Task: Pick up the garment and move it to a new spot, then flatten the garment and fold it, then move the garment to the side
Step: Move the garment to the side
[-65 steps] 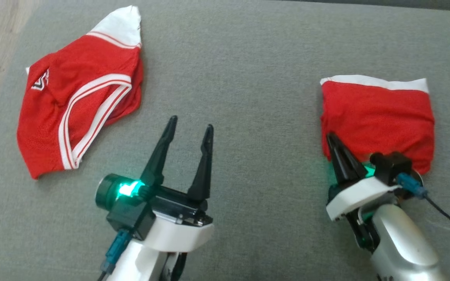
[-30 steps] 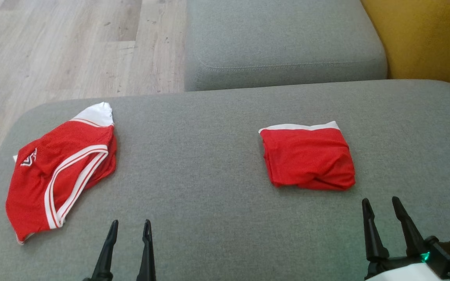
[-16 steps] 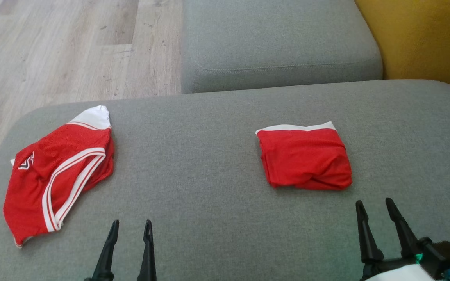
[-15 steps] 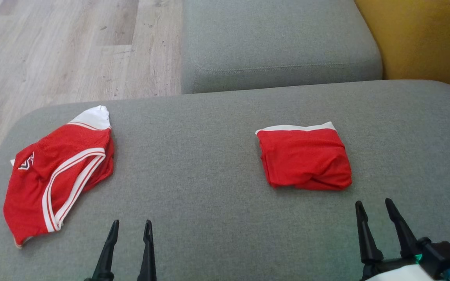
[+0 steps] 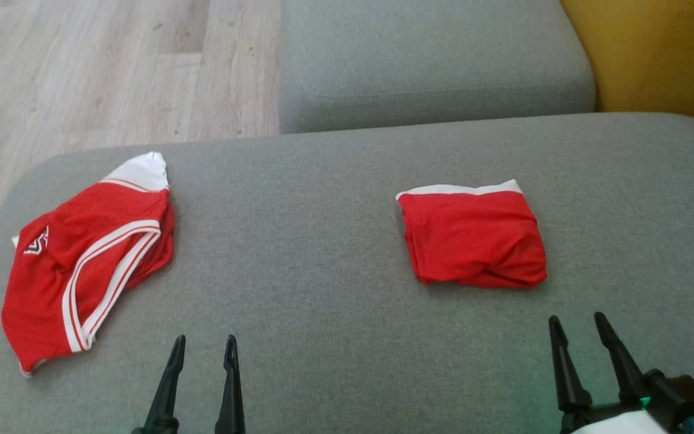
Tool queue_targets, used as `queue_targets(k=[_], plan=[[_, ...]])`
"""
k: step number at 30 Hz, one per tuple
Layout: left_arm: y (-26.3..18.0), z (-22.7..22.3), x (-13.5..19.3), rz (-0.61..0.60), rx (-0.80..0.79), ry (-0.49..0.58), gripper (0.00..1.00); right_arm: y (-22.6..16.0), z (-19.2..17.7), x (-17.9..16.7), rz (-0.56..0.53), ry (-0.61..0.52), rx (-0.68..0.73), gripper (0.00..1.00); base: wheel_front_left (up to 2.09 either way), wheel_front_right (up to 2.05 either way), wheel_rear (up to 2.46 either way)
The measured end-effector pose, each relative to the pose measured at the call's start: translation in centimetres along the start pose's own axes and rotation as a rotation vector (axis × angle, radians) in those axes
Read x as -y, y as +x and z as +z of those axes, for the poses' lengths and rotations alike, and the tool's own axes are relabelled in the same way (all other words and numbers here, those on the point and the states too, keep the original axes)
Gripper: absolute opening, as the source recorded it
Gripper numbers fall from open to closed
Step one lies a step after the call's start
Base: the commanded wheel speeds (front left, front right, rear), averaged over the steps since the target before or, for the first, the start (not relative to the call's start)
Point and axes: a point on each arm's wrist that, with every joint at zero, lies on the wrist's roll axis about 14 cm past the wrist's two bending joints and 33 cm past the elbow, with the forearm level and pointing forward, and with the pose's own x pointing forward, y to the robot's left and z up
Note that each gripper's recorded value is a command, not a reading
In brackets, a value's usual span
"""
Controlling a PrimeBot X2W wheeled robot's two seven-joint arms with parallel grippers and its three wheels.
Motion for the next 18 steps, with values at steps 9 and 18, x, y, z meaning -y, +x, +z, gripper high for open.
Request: queue_targets(k=[9, 18], plan=[[1.4, 0.5, 0.5, -0.005, 0.011, -0.01, 1.0, 0.8, -4.4, 1.6, -0.017, -0.028, -0.157, 1.0, 0.0, 0.0, 0.0], [4.4, 0.1, 1.2, -0.029, 0.0, -0.019, 1.0, 8.7, -3.8, 5.4, -0.051, -0.069, -0.188, 1.0, 0.0, 0.0, 0.0]])
